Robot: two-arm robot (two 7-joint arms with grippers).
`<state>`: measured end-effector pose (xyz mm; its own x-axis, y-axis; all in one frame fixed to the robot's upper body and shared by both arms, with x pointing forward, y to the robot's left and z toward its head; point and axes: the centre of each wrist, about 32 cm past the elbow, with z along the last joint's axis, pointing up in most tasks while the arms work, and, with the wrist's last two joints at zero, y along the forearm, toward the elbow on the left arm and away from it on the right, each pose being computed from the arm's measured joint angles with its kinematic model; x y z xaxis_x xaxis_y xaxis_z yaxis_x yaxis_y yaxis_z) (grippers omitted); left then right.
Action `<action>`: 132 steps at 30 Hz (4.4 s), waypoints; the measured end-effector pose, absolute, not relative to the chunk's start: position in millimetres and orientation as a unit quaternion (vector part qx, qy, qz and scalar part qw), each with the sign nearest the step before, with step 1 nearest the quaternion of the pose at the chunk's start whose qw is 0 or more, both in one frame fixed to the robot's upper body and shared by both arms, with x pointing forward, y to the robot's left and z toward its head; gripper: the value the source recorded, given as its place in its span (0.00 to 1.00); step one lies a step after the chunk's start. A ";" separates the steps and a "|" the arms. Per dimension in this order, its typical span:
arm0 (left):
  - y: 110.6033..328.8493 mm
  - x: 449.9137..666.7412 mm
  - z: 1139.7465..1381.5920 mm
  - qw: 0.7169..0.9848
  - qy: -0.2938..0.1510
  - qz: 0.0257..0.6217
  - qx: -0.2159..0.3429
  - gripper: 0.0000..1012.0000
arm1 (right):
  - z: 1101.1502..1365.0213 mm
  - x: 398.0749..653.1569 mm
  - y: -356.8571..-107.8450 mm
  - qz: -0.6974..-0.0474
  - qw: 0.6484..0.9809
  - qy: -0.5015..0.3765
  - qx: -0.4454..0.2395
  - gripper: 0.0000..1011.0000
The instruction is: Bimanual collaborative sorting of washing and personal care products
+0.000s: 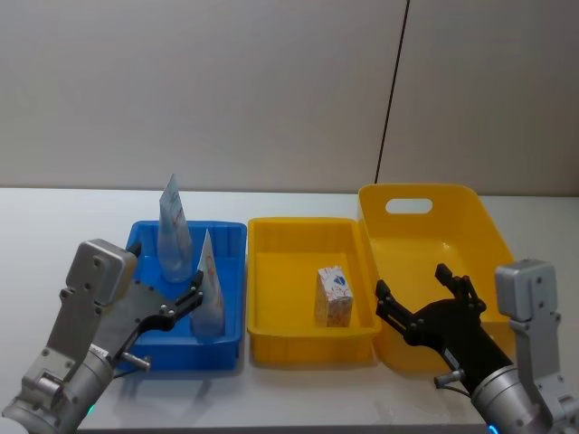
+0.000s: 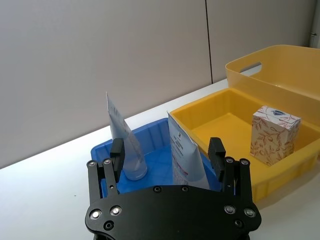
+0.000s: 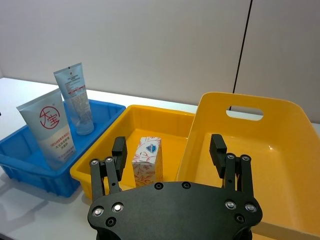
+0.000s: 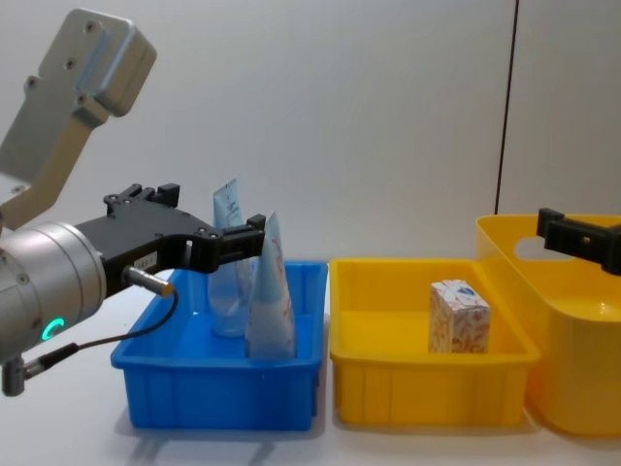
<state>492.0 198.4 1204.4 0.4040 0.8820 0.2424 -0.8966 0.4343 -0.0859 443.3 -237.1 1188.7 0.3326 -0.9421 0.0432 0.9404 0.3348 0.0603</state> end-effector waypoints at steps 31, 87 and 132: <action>198.4 492.0 1204.4 0.837 -0.126 0.531 0.029 0.99 | 1188.7 443.3 -237.1 -0.577 0.816 -0.035 0.012 0.99; 198.4 492.0 1204.4 0.837 -0.126 0.531 0.029 0.99 | 1188.7 443.3 -237.1 -0.577 0.816 -0.035 0.012 0.99; 198.4 492.0 1204.4 0.837 -0.126 0.531 0.029 0.99 | 1188.7 443.3 -237.1 -0.577 0.816 -0.035 0.012 0.99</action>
<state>492.0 198.4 1204.4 0.4040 0.8820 0.2425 -0.8967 0.4343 -0.0859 443.3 -237.1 1188.7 0.3326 -0.9421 0.0433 0.9404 0.3348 0.0603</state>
